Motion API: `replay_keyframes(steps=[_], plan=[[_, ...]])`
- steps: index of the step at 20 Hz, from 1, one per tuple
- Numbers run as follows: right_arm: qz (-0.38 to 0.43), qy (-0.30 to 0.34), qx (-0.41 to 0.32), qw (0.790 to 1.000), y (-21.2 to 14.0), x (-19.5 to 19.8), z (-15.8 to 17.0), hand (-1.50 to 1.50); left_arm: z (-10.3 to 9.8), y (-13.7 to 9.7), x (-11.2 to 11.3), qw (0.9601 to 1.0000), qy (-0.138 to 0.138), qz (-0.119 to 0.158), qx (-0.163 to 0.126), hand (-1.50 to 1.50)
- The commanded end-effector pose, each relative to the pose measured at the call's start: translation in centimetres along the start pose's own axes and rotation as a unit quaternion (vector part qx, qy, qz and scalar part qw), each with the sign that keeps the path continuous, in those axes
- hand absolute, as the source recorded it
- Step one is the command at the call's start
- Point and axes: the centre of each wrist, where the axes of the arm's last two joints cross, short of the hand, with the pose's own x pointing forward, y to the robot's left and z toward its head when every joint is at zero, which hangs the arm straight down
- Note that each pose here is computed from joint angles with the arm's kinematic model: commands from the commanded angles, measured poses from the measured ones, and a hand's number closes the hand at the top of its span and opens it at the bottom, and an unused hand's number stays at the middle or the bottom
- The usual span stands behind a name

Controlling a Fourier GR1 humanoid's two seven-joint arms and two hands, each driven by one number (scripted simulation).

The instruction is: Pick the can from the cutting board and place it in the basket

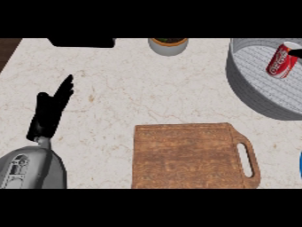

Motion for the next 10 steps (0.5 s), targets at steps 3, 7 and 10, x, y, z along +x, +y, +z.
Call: replay_keyframes(steps=[3, 7, 10], plan=[[-0.074, -0.009, -0.049, 0.996, 0.9, -2.0, 0.4, -1.50, 0.4, -1.0, 0.1, 1.0000, 0.001, 0.006, -0.003, 0.00], [-0.124, -0.017, -0.130, 0.984, -1.5, -2.8, 1.1, -1.50, -0.1, -0.1, 0.3, 1.0000, 0.001, -0.005, -0.002, 0.00], [-0.144, -0.001, -0.178, 0.973, -2.4, -4.3, 1.8, -1.50, 0.7, 1.2, -0.6, 0.9999, 0.003, -0.010, 0.009, 0.00]])
